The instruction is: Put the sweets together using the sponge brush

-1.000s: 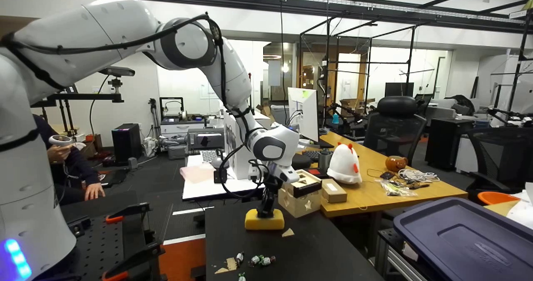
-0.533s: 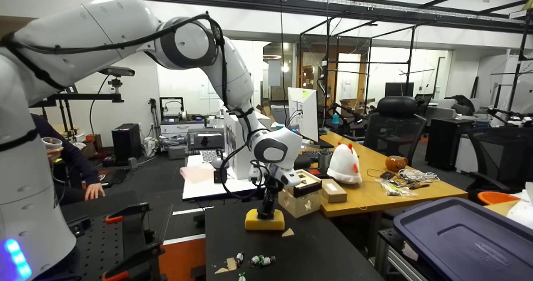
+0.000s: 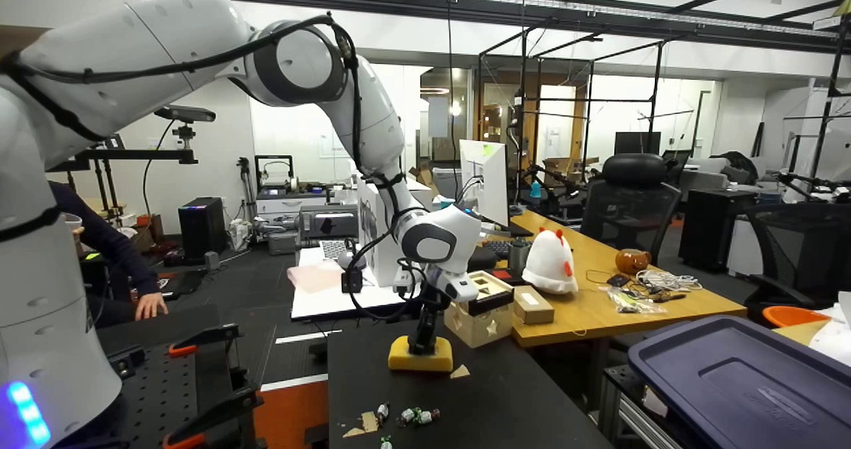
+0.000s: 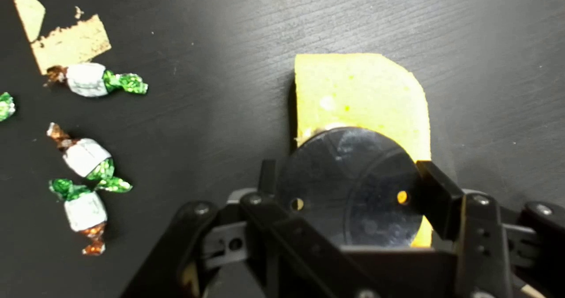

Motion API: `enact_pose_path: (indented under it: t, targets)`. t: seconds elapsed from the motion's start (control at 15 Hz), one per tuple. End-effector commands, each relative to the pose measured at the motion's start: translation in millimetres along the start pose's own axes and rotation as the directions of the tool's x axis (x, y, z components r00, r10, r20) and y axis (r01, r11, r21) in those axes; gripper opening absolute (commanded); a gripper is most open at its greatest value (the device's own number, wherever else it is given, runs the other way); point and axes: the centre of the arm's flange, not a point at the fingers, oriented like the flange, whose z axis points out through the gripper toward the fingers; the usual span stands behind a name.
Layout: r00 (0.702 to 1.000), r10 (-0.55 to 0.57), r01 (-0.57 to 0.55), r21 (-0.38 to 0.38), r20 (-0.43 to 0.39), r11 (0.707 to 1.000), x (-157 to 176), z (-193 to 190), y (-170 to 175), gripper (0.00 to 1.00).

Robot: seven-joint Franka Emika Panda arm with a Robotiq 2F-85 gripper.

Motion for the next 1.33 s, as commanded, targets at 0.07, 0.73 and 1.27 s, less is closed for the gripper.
enact_pose_path:
  t: [0.07,0.73,1.27]
  targets:
    - [1.0,-0.026,0.026,-0.007,0.008,1.0,-34.8,4.7,31.8,0.52]
    - [0.998,-0.062,0.06,-0.059,-0.032,0.996,-46.5,14.3,63.8,0.52]
    - [0.999,-0.049,0.049,-0.067,0.003,0.997,-40.8,8.7,86.2,0.52]
